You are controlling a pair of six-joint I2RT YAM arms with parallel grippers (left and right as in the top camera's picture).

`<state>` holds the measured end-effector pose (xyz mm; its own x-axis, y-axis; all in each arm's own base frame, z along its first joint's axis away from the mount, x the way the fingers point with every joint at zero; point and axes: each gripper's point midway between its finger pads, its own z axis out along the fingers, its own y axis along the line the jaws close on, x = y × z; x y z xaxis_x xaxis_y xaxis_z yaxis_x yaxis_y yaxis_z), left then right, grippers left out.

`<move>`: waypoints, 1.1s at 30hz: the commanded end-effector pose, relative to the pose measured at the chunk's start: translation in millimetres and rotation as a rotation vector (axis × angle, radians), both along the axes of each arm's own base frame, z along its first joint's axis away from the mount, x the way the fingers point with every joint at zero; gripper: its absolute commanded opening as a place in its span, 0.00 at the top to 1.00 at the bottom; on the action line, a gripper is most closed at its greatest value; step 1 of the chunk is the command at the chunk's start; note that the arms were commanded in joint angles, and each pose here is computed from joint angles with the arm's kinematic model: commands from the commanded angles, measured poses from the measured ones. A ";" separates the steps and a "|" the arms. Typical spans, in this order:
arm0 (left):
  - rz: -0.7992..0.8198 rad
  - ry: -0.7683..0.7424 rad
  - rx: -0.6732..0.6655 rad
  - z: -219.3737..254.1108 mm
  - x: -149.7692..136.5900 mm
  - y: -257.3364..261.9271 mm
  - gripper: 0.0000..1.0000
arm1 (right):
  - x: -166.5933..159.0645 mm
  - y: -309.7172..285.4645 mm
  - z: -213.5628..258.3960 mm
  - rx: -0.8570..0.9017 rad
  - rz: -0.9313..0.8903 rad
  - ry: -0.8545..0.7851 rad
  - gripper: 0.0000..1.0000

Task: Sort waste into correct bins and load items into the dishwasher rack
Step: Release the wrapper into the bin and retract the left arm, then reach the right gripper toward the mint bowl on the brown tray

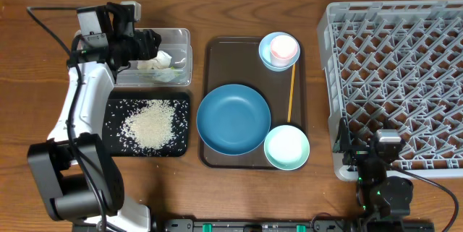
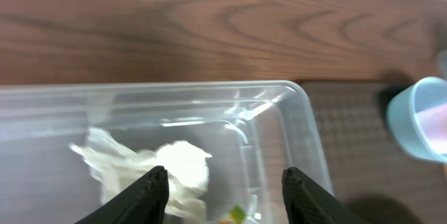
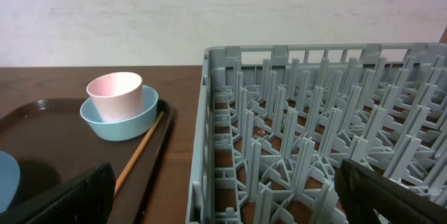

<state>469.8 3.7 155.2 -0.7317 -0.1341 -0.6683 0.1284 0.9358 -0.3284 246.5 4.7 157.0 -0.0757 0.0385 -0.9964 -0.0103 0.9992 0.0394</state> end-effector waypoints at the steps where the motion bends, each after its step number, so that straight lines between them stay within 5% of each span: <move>1: 0.061 -0.015 -0.159 35.5 -9.0 -11.5 0.44 | -0.1 1.3 -1.2 0.006 0.003 0.003 0.01; 8: 0.255 -0.097 -0.214 93.4 -27.2 23.2 0.44 | -0.1 1.3 -1.2 0.006 0.003 0.003 0.01; 12: 0.725 -0.007 -0.263 89.7 -62.9 105.9 0.40 | -0.1 1.3 -1.2 0.006 0.003 0.003 0.01; 15: 0.928 0.052 -0.277 80.0 -93.8 147.2 0.20 | -0.1 1.3 -1.2 0.006 0.003 0.003 0.01; 23: 1.092 0.143 -0.291 60.5 -135.1 193.4 0.15 | -0.1 1.3 -1.2 0.006 0.003 0.003 0.01; 33: 1.112 0.140 -0.294 60.3 -139.1 200.2 0.13 | -0.1 1.3 -1.2 0.006 0.003 0.003 0.01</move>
